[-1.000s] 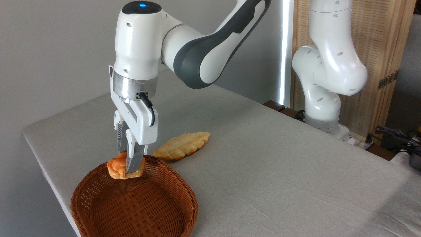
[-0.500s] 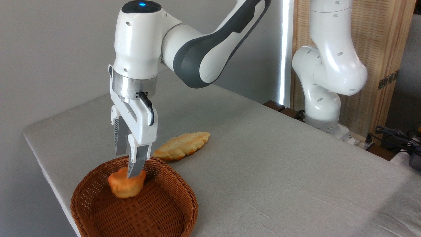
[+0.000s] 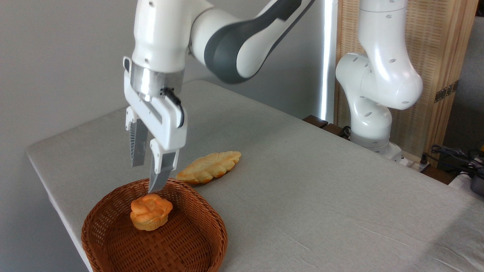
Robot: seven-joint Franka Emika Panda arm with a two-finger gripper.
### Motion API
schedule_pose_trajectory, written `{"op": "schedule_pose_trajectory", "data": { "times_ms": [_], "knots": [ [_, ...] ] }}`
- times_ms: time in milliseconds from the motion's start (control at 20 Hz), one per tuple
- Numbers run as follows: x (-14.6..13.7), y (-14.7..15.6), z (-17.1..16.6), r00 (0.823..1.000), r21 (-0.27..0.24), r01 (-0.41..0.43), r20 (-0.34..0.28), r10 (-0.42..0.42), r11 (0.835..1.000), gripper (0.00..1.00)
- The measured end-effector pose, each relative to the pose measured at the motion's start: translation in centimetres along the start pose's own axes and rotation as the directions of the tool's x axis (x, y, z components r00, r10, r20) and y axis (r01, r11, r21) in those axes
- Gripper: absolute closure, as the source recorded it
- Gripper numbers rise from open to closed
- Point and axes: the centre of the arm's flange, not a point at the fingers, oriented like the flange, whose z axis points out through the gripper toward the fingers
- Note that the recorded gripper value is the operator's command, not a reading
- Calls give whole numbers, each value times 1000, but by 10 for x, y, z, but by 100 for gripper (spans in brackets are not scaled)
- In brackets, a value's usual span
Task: Put bread into the basket
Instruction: 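Lower the roll into the basket and open the gripper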
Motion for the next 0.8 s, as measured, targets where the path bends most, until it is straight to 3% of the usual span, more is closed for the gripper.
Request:
{"op": "schedule_pose_trajectory", "data": {
  "times_ms": [150,300,800],
  "knots": [
    [-8,3,-19,995,-16,7,98,-6,1000,0],
    [-12,6,-30,981,-23,67,181,-62,997,0],
    [-12,4,-35,973,-12,91,212,-86,996,0]
  ]
}}
